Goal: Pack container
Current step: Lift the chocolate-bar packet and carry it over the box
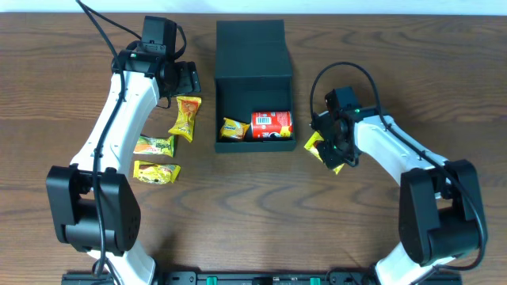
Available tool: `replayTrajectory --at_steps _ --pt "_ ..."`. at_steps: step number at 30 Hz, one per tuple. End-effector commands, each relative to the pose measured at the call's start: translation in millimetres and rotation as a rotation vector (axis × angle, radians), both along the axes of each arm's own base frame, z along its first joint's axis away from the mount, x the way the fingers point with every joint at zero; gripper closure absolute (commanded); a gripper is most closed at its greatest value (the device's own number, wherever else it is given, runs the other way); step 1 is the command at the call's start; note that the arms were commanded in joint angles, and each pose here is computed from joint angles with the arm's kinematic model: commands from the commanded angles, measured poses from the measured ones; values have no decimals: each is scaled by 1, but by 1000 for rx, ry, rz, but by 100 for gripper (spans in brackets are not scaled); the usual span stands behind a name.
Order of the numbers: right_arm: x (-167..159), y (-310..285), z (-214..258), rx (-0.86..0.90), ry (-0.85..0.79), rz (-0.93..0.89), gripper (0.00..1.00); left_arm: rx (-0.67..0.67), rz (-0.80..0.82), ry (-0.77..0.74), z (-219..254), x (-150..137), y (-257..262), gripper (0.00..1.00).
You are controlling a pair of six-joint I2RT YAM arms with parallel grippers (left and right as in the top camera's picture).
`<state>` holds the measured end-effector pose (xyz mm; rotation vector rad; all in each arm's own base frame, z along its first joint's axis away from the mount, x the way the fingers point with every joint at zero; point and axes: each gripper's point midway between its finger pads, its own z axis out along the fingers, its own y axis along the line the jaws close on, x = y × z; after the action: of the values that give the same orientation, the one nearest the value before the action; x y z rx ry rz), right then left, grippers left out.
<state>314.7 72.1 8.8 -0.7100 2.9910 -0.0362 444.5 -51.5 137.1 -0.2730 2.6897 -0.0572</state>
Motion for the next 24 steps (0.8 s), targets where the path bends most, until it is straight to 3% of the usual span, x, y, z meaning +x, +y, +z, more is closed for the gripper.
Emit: replayTrajectory --at_steps 1,9,24 --pt "12 2 10 -2 -25 -16 64 5 -9 3 0 -1 1 12" --pt "14 2 14 -2 -26 -16 74 6 -9 3 0 -1 1 12" --pt "11 2 3 6 -27 -15 67 7 -9 10 -1 -3 2 12"
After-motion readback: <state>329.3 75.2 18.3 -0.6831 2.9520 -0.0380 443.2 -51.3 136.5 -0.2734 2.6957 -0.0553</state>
